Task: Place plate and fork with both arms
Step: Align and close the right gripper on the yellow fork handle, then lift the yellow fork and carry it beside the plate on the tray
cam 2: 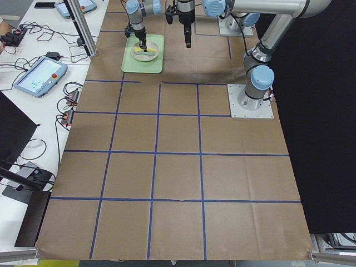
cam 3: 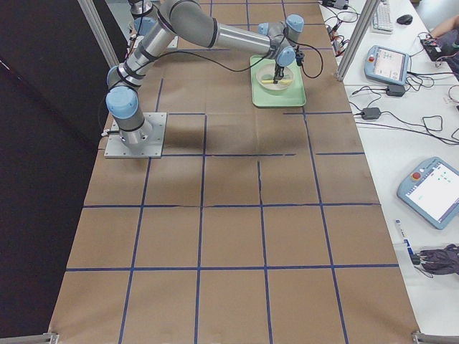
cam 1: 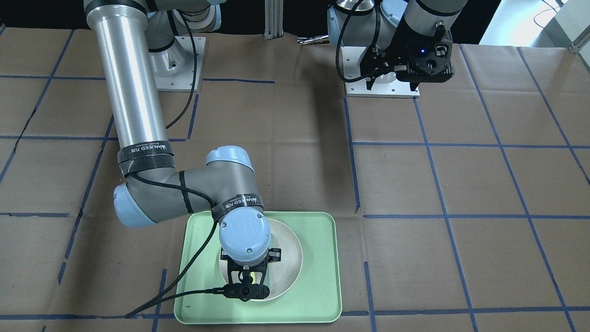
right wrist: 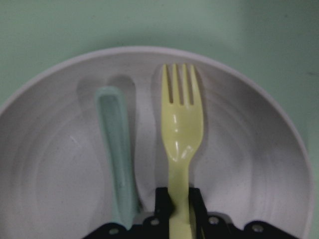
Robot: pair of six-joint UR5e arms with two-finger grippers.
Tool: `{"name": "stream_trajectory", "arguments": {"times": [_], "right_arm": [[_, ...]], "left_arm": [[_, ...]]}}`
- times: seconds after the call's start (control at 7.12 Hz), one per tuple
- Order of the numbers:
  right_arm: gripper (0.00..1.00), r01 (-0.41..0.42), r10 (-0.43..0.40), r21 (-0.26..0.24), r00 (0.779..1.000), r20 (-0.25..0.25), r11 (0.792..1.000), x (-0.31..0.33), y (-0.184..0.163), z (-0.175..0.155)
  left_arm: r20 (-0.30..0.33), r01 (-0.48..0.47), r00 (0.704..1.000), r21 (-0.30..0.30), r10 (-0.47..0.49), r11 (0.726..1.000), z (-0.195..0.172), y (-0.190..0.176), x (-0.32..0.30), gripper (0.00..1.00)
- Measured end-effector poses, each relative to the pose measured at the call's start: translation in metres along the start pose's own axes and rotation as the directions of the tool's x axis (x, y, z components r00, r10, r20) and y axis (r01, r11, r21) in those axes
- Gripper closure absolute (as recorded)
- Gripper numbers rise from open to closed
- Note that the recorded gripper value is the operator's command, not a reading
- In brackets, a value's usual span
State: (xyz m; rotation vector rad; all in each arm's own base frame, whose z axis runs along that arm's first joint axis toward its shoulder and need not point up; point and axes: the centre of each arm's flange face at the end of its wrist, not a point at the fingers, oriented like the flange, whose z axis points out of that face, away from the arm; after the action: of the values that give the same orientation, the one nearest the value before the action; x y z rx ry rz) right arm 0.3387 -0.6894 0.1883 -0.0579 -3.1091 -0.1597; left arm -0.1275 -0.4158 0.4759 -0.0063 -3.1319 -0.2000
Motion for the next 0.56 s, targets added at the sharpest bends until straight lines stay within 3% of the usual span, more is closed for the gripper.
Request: {"name": "stream_trajectory", "arguments": {"times": [0.56], "right_arm": [[1.00, -0.005, 0.005, -0.001, 1.000, 0.006, 1.000, 0.001, 0.003, -0.015]], "left_arm": [[-0.001, 0.004, 1.000, 0.001, -0.004, 1.000, 0.000, 0.000, -0.002, 0.00]]}}
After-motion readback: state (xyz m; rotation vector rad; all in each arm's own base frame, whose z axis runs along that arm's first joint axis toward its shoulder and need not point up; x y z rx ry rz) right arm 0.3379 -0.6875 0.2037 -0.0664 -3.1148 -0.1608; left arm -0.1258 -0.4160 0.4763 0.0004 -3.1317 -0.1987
